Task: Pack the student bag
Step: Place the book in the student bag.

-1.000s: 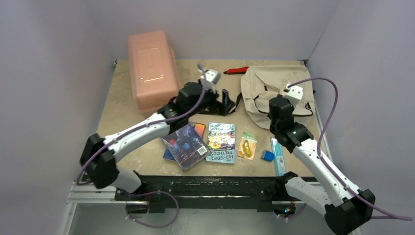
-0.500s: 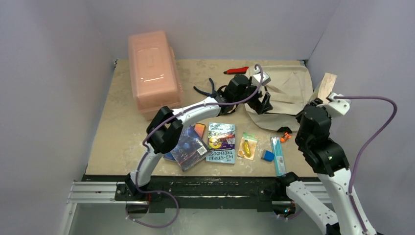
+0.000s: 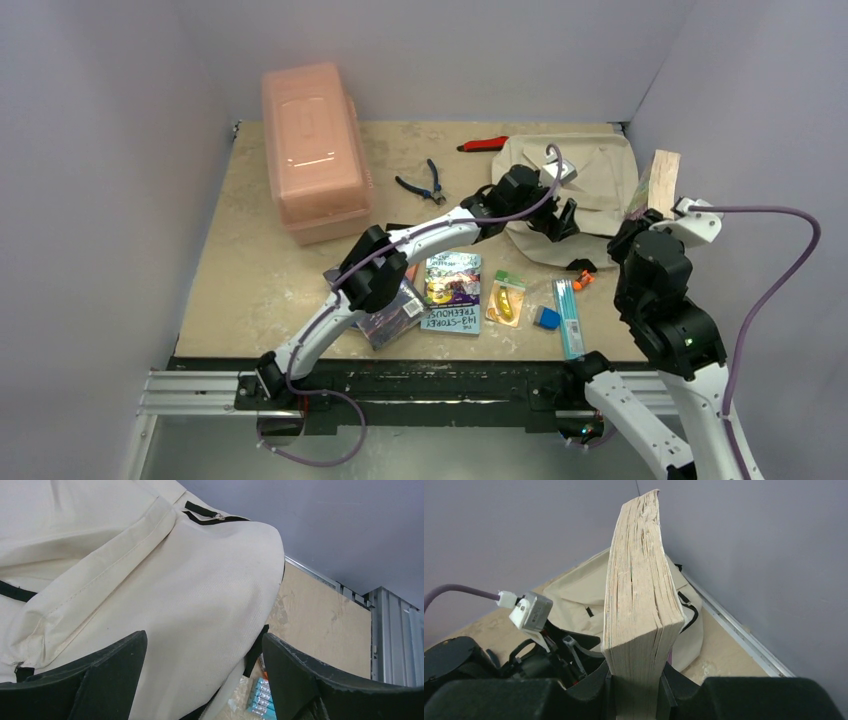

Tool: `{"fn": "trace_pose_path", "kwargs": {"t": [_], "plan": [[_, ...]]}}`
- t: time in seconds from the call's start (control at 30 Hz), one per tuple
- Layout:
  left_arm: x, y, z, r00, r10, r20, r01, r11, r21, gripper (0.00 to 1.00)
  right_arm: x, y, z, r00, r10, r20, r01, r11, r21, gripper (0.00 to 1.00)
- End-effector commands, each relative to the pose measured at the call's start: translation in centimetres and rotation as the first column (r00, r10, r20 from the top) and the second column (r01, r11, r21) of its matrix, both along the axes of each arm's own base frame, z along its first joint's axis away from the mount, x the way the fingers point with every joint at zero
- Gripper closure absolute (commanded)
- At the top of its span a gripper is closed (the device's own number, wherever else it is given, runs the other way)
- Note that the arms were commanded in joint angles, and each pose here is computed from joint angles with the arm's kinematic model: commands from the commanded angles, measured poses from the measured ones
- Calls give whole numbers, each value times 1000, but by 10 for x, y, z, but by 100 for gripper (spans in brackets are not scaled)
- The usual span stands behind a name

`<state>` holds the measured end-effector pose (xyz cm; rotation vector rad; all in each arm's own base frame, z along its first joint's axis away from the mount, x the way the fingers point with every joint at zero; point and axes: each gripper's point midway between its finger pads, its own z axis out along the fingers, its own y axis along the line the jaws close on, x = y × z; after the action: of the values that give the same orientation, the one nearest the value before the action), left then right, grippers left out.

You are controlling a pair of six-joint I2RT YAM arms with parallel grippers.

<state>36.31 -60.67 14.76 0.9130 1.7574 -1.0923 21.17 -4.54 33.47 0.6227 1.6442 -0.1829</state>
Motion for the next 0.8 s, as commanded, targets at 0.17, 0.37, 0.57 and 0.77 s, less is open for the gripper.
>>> {"fn": "trace_pose_path", "kwargs": {"t": [0.17, 0.37, 0.57, 0.77], "plan": [[12, -13, 3, 998, 60, -30, -61, 998, -35, 15, 5, 13, 27, 992, 72, 108, -78, 995, 57, 100], [18, -9, 1, 993, 110, -30, -110, 994, -5, 32, 5, 16, 12, 993, 84, 83, -90, 994, 59, 100], [27, 2, 26, 983, 184, -25, -185, 982, -27, 75, 1, 17, -2, 994, 109, 15, -110, 993, 36, 100], [40, 14, 71, 968, 243, -59, -248, 964, -92, 100, -7, 46, -27, 964, 253, -76, -240, 960, 144, 100]]}}
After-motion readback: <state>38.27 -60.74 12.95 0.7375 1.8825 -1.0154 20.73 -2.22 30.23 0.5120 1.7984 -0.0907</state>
